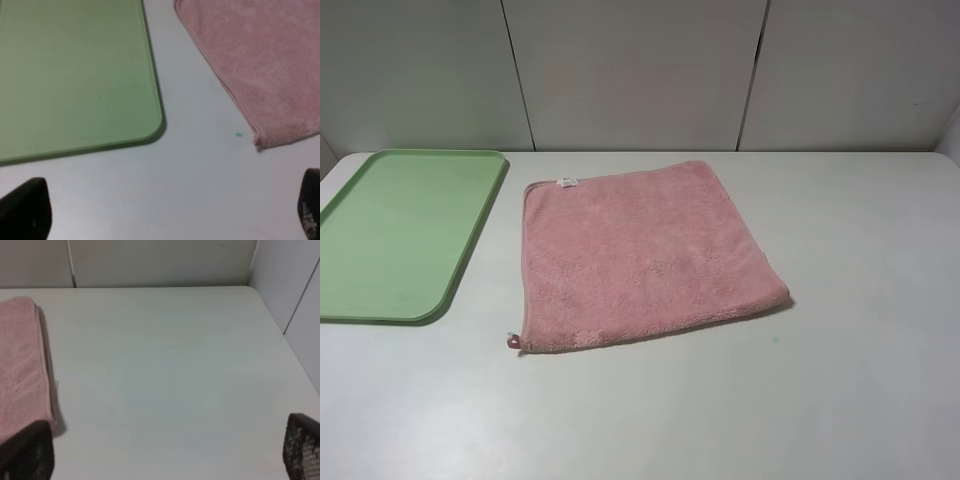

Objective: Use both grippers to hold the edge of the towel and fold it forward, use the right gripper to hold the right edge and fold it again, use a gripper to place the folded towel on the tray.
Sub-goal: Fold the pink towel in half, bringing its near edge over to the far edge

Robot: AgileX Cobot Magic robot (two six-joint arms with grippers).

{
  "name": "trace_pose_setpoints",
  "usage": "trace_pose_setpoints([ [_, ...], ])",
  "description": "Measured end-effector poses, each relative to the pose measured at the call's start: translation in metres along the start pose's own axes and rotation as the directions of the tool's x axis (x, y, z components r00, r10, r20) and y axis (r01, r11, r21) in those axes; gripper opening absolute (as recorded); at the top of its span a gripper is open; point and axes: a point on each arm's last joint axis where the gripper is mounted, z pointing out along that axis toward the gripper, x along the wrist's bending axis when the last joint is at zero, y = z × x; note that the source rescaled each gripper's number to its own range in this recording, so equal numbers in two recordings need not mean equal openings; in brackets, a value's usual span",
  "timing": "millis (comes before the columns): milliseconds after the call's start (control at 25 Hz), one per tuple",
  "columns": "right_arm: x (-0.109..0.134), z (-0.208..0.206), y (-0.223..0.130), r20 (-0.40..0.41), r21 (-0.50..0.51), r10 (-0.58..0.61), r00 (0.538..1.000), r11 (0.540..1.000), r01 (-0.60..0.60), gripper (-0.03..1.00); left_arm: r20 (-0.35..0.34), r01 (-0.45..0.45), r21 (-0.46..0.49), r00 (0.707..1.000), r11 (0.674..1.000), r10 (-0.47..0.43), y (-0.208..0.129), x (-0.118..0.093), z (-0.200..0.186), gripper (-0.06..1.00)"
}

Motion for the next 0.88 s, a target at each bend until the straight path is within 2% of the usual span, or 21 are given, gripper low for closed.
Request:
trace_pose_setpoints([
  [880,0.0,0.0,0.0,0.0,0.0,0.0,1.0,1.0,0.0,1.0,0.0,0.0,0.0,1.0,1.0,0.0,0.0,0.0,0.0,0.98],
])
